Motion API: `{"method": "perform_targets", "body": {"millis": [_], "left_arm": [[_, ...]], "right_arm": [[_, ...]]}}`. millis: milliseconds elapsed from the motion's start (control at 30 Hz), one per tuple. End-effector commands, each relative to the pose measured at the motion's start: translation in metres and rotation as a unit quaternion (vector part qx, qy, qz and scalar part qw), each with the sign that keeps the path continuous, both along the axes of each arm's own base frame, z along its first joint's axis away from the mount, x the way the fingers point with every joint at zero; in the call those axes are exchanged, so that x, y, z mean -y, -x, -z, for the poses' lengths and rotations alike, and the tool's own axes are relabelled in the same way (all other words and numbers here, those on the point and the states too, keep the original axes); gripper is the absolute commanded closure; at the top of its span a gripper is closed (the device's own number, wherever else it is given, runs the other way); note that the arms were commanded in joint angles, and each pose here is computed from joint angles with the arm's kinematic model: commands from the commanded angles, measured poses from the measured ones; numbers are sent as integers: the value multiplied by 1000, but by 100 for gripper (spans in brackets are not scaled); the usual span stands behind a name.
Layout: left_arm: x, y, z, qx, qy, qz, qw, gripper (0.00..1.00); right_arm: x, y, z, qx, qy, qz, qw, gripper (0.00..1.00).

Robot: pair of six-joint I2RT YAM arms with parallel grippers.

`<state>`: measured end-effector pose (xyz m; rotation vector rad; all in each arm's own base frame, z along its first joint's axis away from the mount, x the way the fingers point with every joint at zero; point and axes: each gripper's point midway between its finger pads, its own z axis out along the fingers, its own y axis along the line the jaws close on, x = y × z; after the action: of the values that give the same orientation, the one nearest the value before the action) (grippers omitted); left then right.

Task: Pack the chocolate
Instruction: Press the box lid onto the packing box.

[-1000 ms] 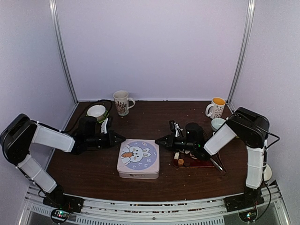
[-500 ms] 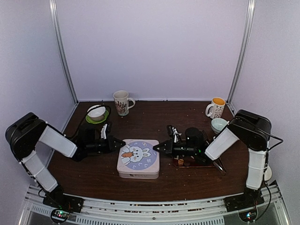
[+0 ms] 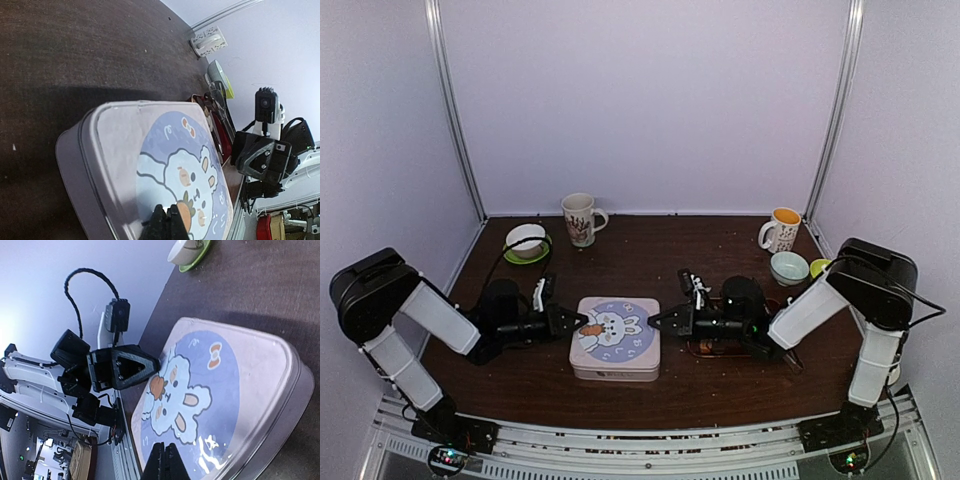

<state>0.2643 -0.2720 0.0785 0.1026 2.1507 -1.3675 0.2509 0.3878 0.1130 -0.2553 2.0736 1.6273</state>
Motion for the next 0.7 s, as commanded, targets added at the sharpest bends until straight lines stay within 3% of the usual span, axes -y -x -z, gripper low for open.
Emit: {"method": "perform_targets", "body": {"millis": [0, 133, 333, 667], "left_arm": [[-7, 11, -6, -9, -16, -5, 1000, 100], [-3, 24, -14, 0, -27, 1, 1000, 100], [-7, 35, 30, -31, -69, 4, 997, 100], [1, 54, 10, -28, -31, 12, 999, 100]], "right_arm": [[0, 3, 41, -31, 36, 13, 999, 100], [0, 5, 22, -26, 11, 12, 1000, 100], [-3, 26, -10, 17, -14, -10, 1000, 100], [3, 35, 49, -10, 28, 12, 999, 100]]}}
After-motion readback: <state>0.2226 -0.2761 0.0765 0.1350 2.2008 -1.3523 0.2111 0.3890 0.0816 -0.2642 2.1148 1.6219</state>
